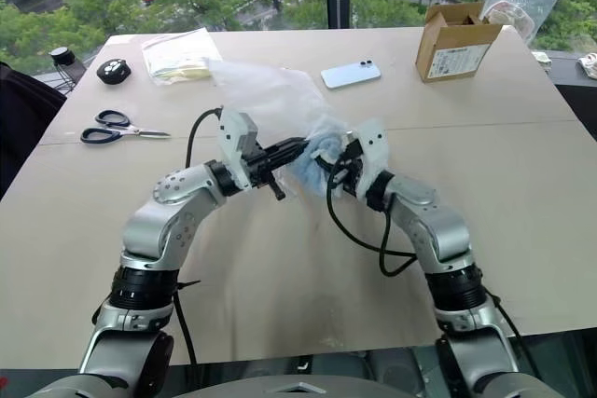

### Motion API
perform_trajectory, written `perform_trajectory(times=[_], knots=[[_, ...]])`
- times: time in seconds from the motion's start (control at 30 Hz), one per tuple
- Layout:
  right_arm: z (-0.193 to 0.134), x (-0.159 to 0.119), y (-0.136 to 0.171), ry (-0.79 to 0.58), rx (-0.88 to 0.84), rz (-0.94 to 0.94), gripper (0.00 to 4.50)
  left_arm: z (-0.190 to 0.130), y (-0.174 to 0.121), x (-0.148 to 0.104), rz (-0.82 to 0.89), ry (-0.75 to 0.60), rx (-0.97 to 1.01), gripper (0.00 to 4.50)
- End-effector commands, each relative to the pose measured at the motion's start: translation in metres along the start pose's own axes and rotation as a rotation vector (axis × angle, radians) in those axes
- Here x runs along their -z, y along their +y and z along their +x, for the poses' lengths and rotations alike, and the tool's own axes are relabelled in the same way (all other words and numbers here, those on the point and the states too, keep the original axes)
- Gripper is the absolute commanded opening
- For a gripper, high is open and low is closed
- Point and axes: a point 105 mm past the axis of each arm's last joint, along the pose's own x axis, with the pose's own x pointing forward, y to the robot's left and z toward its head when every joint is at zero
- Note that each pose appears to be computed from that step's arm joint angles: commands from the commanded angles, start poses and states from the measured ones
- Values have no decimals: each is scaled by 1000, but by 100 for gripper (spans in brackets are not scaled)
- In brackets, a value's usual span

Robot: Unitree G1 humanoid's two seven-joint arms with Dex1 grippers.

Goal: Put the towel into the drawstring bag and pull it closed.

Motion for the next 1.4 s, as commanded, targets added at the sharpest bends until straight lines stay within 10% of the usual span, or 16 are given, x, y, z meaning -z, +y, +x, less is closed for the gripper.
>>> perform_trajectory(times=[0.03, 0.6, 1.03, 1.2, 1.4], knots=[[0, -30, -6, -152, 32, 126, 4, 3, -17, -3, -12, -13, 77, 0], [6, -60, 5, -350, -143, 1051, 4, 21, -41, -31, -159, -119, 193, 0], [-10, -11, -5, -144, -109, -1103, 4, 39, -28, -57, -141, -201, 222, 0], [-10, -34, -1, -295, -66, -1480, 4, 43, -34, -50, -127, -180, 248, 0], [-7, -72, -11, -474, 201, -1278, 4, 39, -50, -39, -154, -144, 318, 0]])
